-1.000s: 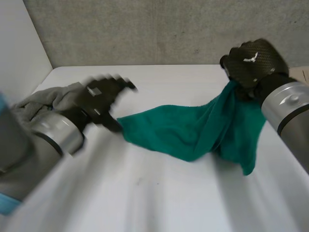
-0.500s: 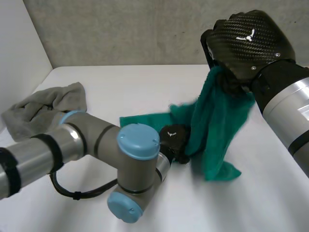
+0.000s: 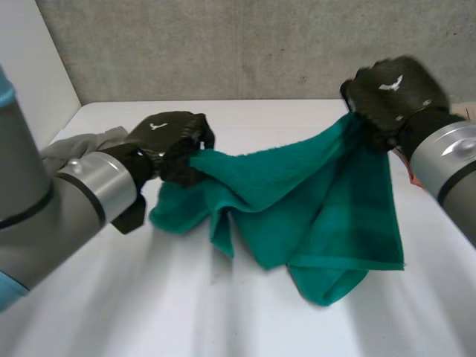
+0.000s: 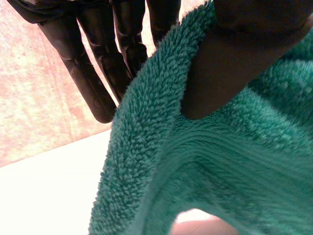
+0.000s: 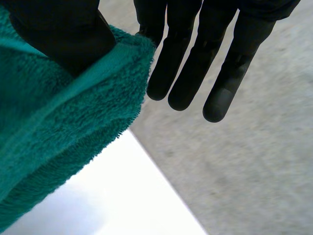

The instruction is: Fold the laundry.

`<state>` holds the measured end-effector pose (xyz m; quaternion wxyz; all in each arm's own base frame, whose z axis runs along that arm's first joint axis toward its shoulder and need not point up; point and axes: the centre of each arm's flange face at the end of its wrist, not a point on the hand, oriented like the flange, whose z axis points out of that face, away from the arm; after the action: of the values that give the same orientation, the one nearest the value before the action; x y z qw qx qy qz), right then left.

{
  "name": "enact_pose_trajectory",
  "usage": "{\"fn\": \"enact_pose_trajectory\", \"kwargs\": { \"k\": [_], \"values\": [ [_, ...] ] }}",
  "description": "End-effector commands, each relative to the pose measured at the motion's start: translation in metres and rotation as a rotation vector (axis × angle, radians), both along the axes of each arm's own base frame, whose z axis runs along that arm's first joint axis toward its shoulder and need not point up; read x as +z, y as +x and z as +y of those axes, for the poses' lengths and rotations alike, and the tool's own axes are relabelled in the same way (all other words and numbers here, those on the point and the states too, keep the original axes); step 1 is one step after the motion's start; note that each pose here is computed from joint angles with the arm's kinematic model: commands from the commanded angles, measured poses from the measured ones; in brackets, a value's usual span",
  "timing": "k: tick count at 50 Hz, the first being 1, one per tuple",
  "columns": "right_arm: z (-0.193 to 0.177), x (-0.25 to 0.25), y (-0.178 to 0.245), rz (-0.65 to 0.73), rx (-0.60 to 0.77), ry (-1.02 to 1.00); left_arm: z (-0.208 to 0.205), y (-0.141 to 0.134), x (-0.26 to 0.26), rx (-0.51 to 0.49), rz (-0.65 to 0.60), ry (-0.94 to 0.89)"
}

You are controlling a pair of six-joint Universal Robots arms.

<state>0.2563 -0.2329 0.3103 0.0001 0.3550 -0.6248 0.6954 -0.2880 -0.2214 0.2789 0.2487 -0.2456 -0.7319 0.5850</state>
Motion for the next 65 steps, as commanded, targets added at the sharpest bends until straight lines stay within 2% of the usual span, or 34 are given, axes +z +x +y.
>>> {"fn": "enact_pose_trajectory", "kwargs": {
  "k": [1, 7, 10, 14, 19, 24, 27, 33, 39, 44, 52, 57, 65],
  "values": [
    [-0.009, -0.061, 0.027, 0.031, 0.066, 0.180, -0.044, 0.001, -0.036, 0.004, -0.177, -0.067],
    [-0.009, -0.110, 0.057, -0.047, 0.108, 0.319, -0.090, -0.011, -0.096, -0.007, -0.295, -0.027],
    [-0.009, -0.133, 0.065, -0.060, 0.114, 0.381, -0.108, -0.012, -0.125, 0.017, -0.350, 0.016],
    [-0.005, -0.154, 0.079, -0.056, 0.142, 0.407, -0.121, -0.009, -0.134, 0.080, -0.381, 0.021],
    [-0.011, -0.149, 0.079, -0.073, 0.106, 0.364, -0.123, -0.006, -0.118, 0.162, -0.381, -0.019],
    [-0.012, -0.115, 0.072, -0.114, 0.061, 0.287, -0.104, 0.008, -0.065, 0.244, -0.343, -0.101],
    [-0.011, -0.097, 0.066, -0.136, 0.051, 0.251, -0.091, 0.014, -0.047, 0.258, -0.310, -0.136],
    [-0.028, -0.068, 0.025, -0.153, -0.058, 0.236, -0.050, 0.030, -0.027, 0.271, -0.245, -0.119],
    [-0.037, -0.072, -0.001, -0.096, -0.141, 0.341, -0.016, 0.041, -0.040, 0.262, -0.238, -0.040],
    [-0.045, -0.081, -0.017, -0.080, -0.172, 0.401, 0.011, 0.038, -0.054, 0.224, -0.240, -0.012],
    [-0.049, -0.119, -0.015, -0.019, -0.091, 0.505, 0.027, 0.041, -0.072, 0.206, -0.230, -0.023],
    [-0.055, -0.138, -0.020, -0.002, -0.079, 0.557, 0.042, 0.034, -0.084, 0.157, -0.245, 0.009],
    [-0.060, -0.160, -0.012, 0.005, 0.007, 0.573, 0.028, 0.026, -0.114, 0.156, -0.266, 0.089]
  ]
}}
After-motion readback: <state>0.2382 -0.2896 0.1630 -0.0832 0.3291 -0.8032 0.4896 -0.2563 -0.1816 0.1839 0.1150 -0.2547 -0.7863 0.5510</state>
